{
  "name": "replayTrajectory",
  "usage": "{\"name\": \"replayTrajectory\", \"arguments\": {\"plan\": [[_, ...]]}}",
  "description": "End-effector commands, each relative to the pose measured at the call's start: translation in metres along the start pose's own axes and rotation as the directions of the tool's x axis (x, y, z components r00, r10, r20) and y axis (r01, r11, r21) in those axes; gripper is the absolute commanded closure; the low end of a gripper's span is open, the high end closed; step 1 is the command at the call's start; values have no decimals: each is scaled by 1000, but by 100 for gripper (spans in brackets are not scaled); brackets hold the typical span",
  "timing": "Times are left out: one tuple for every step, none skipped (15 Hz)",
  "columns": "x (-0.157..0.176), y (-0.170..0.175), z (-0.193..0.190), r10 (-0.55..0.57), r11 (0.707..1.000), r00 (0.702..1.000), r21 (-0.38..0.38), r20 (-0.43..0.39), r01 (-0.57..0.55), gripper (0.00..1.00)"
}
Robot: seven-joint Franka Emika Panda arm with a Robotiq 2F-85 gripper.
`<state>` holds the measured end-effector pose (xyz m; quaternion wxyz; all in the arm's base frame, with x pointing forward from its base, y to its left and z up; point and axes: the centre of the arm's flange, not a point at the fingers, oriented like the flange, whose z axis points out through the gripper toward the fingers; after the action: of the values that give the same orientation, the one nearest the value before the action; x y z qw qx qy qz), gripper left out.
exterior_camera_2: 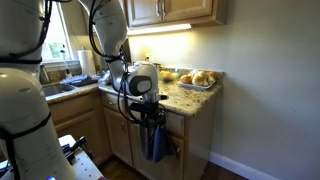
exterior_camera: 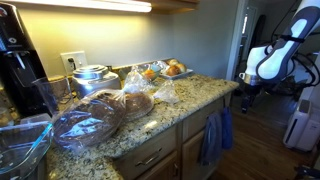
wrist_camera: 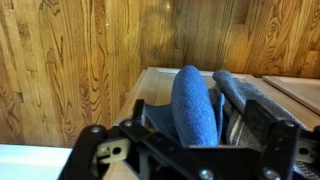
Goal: Unhang one blue cloth from the hook on the bottom right drawer and place it on the countertop
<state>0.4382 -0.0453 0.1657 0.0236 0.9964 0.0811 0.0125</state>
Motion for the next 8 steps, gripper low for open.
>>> {"name": "replayTrajectory", "arguments": {"plan": [[-1, 7, 33, -10, 1000, 1000, 17, 3, 10, 0], [-3, 7, 39, -17, 1000, 1000, 22, -5, 17, 0], [-4, 7, 45, -19, 1000, 1000, 19, -17, 20, 0], [-5, 7, 50, -28, 999, 999, 22, -31, 29, 0], [-5, 7, 55, -34, 999, 998, 16, -48, 34, 0], [-6, 6, 58, -42, 999, 997, 9, -68, 42, 0], [-5, 6, 62, -48, 999, 995, 8, -86, 48, 0], [-5, 4, 65, -46, 999, 995, 2, -92, 46, 0]]}}
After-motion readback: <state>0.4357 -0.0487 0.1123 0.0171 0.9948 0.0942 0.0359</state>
